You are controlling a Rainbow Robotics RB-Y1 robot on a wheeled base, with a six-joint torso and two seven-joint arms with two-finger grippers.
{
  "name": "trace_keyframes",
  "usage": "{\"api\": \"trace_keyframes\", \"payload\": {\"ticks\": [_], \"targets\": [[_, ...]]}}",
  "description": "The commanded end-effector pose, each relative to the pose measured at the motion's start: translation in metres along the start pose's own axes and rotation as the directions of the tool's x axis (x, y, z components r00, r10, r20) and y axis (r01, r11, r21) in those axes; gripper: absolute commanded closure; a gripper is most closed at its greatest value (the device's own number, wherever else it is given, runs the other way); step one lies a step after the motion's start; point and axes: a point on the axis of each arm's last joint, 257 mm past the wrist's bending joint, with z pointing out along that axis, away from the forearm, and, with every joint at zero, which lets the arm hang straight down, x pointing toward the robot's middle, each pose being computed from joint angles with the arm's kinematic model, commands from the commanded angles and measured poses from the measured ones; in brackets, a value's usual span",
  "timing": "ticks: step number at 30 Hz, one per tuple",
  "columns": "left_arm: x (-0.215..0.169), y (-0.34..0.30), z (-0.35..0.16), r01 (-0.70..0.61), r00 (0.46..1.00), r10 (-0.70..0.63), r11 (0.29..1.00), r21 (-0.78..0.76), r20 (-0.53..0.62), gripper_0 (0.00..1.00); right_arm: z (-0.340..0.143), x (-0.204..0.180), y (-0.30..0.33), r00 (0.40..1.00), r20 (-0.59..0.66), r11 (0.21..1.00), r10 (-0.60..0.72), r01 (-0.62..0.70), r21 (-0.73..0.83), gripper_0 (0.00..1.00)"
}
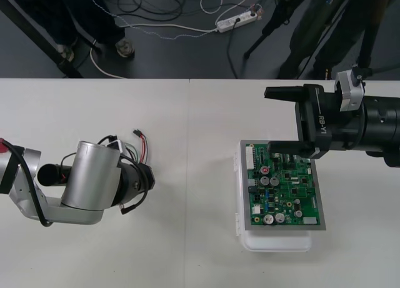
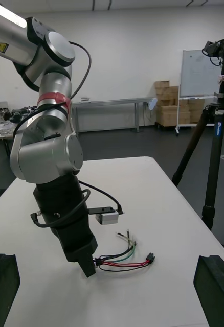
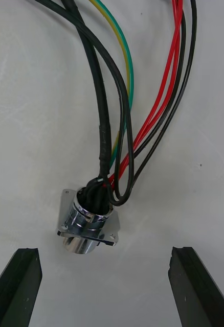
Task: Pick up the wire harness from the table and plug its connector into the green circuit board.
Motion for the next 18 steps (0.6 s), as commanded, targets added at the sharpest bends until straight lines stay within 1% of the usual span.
{"api": "trace_keyframes", "payload": {"ticks": [1,6,13,15,18], "targets": [[0.002,-0.029,-0.001,-0.051,0.999,0.052,0.997,0.057,-0.004,0.26,-0.024,-0.012,-0.006,1.0,-0.005,1.0,-0.002,0.002,0.026,0.0],[0.001,-0.032,0.001,-0.052,0.999,0.052,0.997,0.059,-0.001,0.27,-0.031,-0.011,0.001,1.0,0.013,0.999,0.024,-0.024,0.031,0.0],[0.001,-0.029,0.005,-0.049,0.999,0.049,0.997,0.053,0.001,0.27,-0.032,-0.013,0.009,0.999,0.02,0.999,0.024,-0.025,0.026,0.0],[-0.008,-0.031,0.007,-0.039,0.999,0.038,0.998,0.058,0.023,0.27,-0.032,-0.013,0.01,0.999,0.021,0.999,0.029,-0.03,0.025,0.0],[-0.012,-0.027,0.009,-0.028,0.999,0.026,0.998,0.057,0.03,0.26,-0.033,-0.014,0.009,0.999,0.02,0.999,0.031,-0.032,0.029,0.0]]}}
